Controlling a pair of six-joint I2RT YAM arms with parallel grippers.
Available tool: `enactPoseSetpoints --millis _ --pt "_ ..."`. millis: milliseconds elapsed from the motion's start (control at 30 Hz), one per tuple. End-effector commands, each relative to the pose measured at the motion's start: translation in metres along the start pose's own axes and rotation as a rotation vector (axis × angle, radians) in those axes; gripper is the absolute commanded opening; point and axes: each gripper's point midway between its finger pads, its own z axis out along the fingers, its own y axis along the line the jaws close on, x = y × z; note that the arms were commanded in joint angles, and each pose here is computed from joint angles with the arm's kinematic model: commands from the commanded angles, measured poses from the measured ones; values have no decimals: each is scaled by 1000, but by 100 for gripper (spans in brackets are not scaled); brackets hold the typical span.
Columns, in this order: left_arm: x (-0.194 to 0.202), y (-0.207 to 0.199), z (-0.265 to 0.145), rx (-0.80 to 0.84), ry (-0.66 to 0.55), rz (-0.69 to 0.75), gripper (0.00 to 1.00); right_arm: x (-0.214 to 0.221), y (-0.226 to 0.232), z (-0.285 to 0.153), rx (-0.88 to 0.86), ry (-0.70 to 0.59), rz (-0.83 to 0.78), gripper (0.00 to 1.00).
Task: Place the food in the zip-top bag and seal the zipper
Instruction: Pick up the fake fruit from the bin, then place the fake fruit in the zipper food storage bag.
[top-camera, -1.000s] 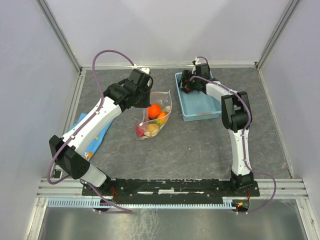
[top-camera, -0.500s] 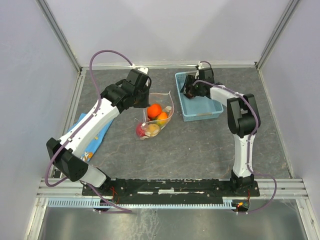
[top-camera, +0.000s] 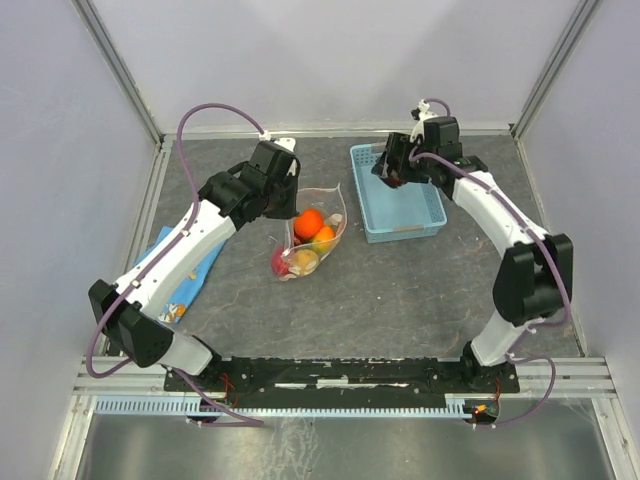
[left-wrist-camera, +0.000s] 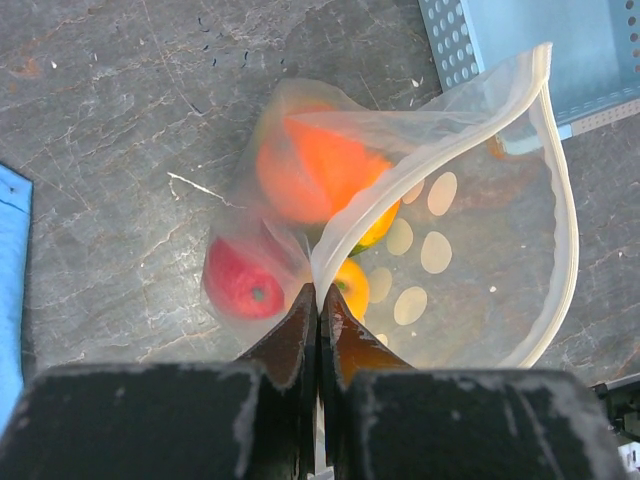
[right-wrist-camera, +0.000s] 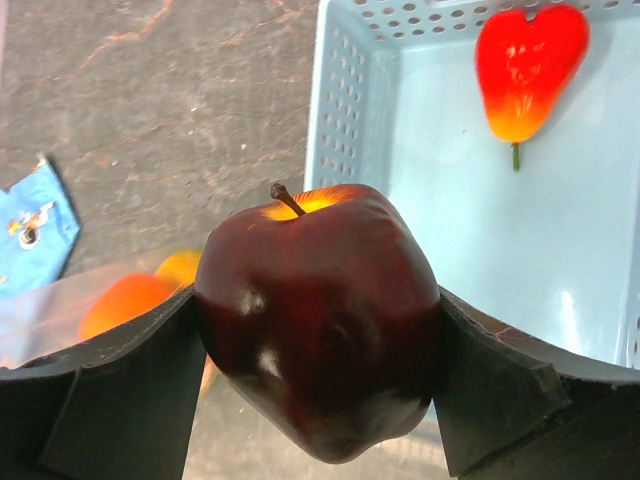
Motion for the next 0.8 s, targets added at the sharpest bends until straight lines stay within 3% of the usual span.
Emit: enactPoseSetpoints --millis 0,400,767 --pt "-16 -9 -13 73 -84 32 3 7 35 -50 -63 30 13 62" --pt "-17 -15 -12 112 -95 59 3 26 141 -136 -233 13 -80 62" --pt "-13 -23 -16 175 -95 75 3 51 206 -135 -403 82 -77 62"
